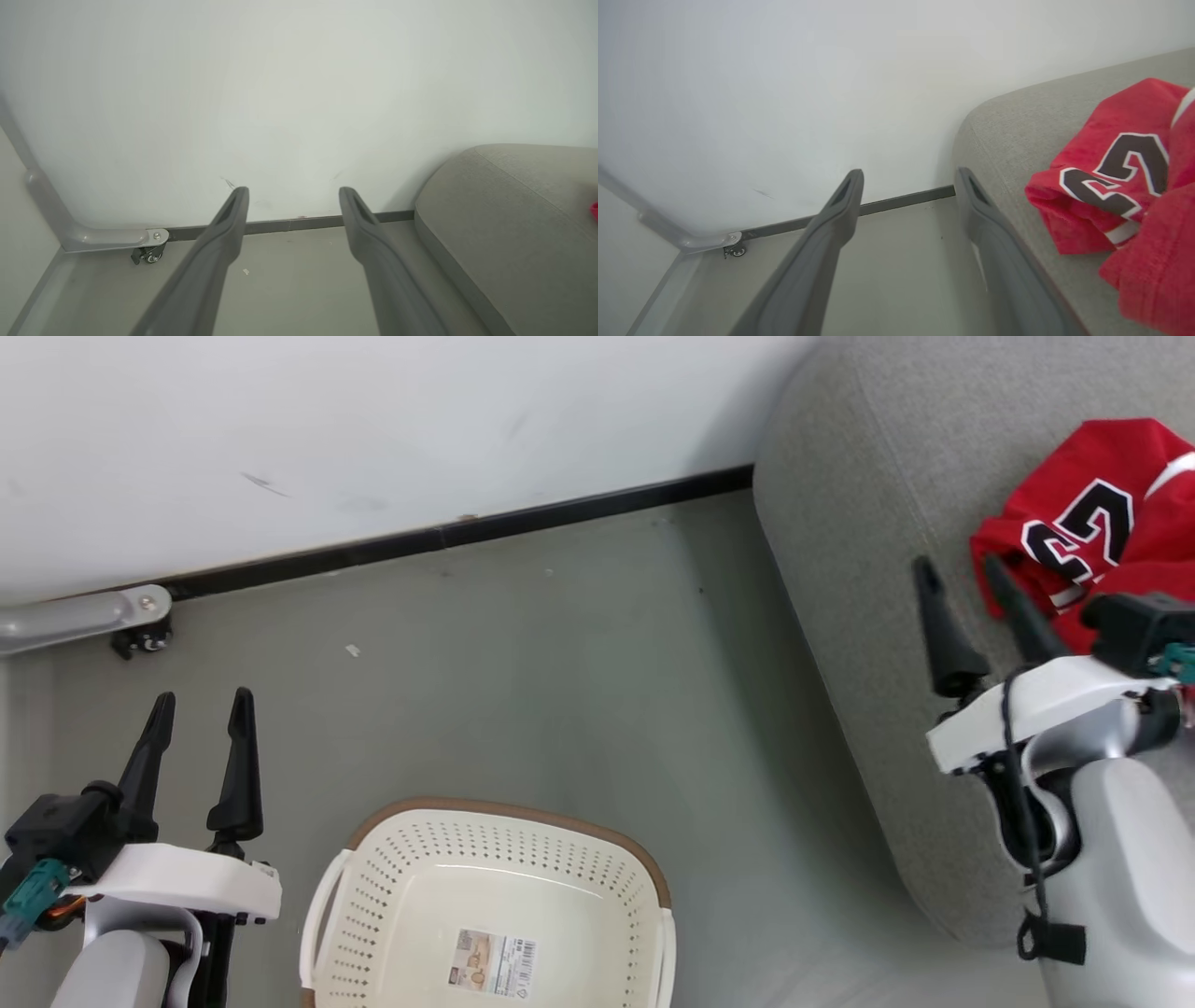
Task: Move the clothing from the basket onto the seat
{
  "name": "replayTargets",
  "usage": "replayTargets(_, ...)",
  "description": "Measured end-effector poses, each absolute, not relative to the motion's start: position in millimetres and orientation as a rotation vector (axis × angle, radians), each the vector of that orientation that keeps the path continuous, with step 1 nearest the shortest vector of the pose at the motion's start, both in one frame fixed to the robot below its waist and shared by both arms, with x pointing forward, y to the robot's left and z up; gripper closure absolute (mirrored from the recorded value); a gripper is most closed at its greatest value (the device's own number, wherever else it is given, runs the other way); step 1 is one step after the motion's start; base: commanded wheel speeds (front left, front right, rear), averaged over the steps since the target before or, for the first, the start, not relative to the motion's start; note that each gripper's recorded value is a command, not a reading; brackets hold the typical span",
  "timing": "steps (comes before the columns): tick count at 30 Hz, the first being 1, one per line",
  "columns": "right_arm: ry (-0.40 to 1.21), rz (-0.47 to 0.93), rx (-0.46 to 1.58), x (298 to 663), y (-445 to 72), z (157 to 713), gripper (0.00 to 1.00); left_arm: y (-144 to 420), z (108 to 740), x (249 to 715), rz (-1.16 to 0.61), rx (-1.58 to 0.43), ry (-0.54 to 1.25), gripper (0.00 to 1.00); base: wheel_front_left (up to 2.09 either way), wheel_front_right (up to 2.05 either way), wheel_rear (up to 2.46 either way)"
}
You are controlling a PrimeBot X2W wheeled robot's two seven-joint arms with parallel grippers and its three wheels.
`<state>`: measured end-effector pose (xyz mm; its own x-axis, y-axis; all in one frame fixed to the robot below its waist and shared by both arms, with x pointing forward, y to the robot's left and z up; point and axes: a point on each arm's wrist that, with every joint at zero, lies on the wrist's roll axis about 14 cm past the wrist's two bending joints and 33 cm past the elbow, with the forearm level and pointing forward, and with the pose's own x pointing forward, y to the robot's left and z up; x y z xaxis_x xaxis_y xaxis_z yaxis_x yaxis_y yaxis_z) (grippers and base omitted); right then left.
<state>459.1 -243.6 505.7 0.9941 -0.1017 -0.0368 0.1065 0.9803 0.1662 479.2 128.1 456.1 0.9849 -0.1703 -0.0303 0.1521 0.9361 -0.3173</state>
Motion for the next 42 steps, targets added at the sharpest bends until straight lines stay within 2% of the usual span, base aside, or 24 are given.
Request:
replayTargets(6,-0.021,0.019,0.158,461,-205,517,0.0,146,467,466,-0.111,-0.328,0.035,0.0,0.0,0.0,0.0)
replayTargets(14,-0.105,0.089,0.091,453,-196,529,0.0,170,489,449,-0.062,-0.321,-0.025,0.0,0.0,0.0,0.0)
replayTargets(26,-0.114,0.086,0.082,433,-199,524,0.0,188,520,422,-0.052,-0.292,-0.114,0.0,0.0,0.0,0.0)
replayTargets(42,-0.192,0.095,0.091,405,-193,548,0.0,205,521,375,-0.003,-0.299,-0.123,0.0,0.0,0.0,0.0)
